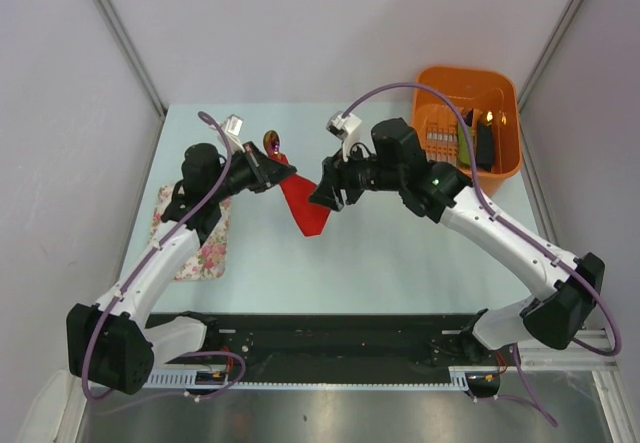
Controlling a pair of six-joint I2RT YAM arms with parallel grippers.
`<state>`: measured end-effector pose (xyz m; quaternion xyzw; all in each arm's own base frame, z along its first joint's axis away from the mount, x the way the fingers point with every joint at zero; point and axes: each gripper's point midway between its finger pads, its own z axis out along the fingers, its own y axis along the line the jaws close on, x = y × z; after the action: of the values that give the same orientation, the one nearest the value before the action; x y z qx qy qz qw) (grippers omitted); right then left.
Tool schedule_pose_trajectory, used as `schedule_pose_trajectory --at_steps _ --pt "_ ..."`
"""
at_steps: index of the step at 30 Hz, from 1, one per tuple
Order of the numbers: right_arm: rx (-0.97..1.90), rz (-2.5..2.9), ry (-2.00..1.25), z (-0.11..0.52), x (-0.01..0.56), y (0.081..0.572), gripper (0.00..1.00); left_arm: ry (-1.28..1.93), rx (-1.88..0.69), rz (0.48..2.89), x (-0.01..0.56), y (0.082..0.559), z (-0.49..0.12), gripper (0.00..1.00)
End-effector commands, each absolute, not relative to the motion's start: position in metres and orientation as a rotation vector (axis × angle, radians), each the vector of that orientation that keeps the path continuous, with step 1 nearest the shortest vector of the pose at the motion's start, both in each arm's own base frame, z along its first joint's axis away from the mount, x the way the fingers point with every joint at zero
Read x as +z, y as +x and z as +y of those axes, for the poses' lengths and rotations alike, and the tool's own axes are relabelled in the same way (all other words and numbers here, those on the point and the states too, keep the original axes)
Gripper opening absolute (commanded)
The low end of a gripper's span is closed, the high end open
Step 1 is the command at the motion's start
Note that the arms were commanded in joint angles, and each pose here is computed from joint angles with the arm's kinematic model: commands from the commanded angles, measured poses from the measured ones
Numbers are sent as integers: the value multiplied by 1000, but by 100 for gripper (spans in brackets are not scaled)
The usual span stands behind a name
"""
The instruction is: Place the utensils on the paper napkin and roll it up
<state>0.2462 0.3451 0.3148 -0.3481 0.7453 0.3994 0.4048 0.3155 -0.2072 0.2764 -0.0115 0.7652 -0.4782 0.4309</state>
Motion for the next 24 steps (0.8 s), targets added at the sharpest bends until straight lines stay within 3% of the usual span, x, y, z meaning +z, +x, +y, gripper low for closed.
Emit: schedule_pose_trajectory --at_steps 1,9,17,24 --pt "1032 1857 -864 364 316 251 57 -3 -1187 1790 319 317 -206 0" --pt "1062 1894 -911 377 291 246 58 63 -1329 1719 340 300 -218 0" --pt "1232 1879 -918 374 289 236 74 166 -1432 1650 355 279 -226 0" --pt "1376 1796 -962 374 305 224 69 233 -1510 1611 361 265 -231 0"
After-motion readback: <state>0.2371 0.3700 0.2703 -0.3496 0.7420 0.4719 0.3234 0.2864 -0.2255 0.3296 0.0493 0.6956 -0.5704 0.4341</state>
